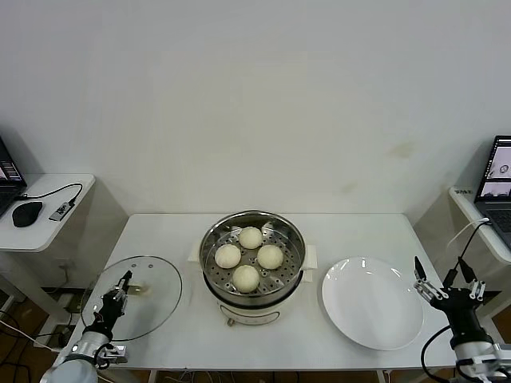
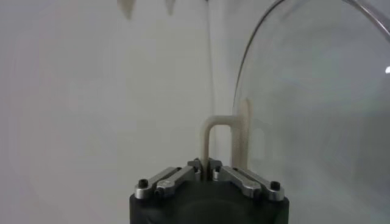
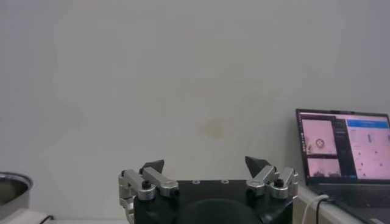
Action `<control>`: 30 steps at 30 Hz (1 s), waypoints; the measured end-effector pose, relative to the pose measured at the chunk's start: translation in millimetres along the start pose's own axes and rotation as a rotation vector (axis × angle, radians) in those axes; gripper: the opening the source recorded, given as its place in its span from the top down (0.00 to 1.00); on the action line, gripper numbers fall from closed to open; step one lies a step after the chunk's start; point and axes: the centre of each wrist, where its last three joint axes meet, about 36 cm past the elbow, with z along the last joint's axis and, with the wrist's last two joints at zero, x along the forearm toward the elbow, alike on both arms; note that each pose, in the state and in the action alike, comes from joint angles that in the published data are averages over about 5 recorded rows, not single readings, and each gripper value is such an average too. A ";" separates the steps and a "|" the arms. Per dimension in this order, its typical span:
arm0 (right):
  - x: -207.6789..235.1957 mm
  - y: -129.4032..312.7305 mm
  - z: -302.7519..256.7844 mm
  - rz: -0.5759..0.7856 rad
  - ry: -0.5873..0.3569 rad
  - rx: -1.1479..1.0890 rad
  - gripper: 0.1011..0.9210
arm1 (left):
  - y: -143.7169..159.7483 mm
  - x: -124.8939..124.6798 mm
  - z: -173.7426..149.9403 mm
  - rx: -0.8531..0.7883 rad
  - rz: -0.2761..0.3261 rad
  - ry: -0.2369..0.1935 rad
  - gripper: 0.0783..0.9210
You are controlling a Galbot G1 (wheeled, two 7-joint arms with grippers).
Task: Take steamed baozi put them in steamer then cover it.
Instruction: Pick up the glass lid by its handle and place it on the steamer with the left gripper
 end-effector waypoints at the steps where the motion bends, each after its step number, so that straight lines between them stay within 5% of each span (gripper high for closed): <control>1: 0.5 0.4 -0.6 -0.002 0.000 0.002 0.12 | 5.6 2.8 -1.3 -0.001 -0.007 0.009 0.93; 15: 5.7 7.4 -3.7 -0.034 0.006 0.037 0.12 | 103.7 34.1 -39.0 0.099 -0.081 0.167 0.93; 30: 4.8 23.2 2.8 -0.044 0.031 0.079 0.12 | 177.7 32.8 -106.1 0.205 -0.105 0.113 0.93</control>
